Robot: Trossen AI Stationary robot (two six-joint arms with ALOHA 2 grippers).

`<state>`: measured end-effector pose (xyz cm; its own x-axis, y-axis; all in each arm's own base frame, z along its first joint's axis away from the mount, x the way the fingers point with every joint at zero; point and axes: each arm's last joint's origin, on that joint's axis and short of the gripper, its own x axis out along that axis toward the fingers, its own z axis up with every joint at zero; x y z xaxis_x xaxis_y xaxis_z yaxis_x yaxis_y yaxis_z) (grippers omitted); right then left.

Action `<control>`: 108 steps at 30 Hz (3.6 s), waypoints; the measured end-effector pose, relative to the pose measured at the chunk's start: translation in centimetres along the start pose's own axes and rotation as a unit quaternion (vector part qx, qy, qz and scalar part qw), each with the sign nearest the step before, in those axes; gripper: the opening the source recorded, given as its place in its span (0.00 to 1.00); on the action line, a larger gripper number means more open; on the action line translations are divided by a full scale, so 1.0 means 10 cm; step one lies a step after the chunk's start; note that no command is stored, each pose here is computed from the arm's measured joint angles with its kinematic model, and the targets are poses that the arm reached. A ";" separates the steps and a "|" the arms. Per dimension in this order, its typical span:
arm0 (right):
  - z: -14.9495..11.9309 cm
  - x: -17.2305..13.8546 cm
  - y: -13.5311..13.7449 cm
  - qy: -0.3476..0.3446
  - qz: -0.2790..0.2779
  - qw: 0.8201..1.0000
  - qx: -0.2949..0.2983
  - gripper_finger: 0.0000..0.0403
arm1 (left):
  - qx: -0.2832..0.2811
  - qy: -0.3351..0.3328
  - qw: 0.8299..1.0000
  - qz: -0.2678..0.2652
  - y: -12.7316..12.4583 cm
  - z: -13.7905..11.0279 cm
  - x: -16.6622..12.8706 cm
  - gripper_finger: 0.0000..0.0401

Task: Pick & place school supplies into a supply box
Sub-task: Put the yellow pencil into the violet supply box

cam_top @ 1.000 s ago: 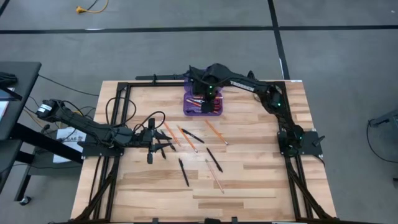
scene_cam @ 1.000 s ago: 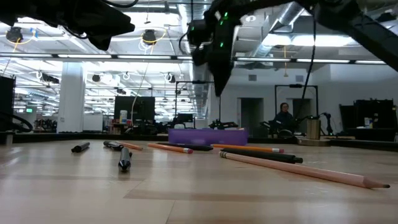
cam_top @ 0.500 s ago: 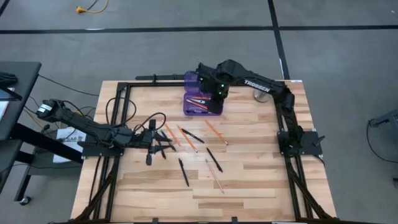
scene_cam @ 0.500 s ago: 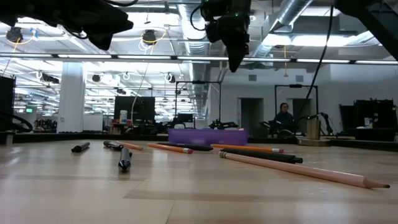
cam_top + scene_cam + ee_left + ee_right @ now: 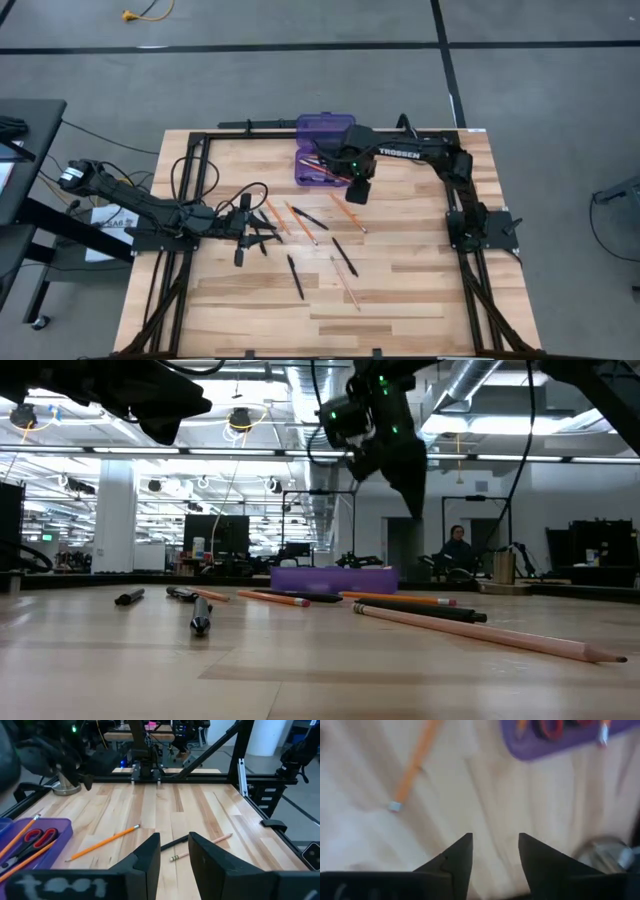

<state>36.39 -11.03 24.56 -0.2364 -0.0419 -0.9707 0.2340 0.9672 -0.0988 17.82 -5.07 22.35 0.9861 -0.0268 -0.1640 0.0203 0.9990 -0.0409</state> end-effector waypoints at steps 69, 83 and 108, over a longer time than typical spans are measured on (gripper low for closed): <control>0.10 0.34 -0.30 -0.092 0.040 0.985 0.142 0.00 | -0.012 -0.004 1.000 0.000 0.00 0.01 0.00 0.23; 0.17 0.49 0.47 -0.107 0.092 0.989 0.053 0.34 | -0.011 -0.004 1.000 0.001 0.00 0.01 0.00 0.23; 0.27 0.48 0.69 -0.178 0.075 0.977 0.095 0.41 | -0.014 -0.004 1.000 -0.003 0.00 0.01 0.00 0.23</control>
<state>39.45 -5.28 18.62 0.1477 -0.0207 -0.9888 0.4188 0.9070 0.0436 17.83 -5.09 22.43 0.9871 -0.0329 -0.1565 0.0224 0.9974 -0.0688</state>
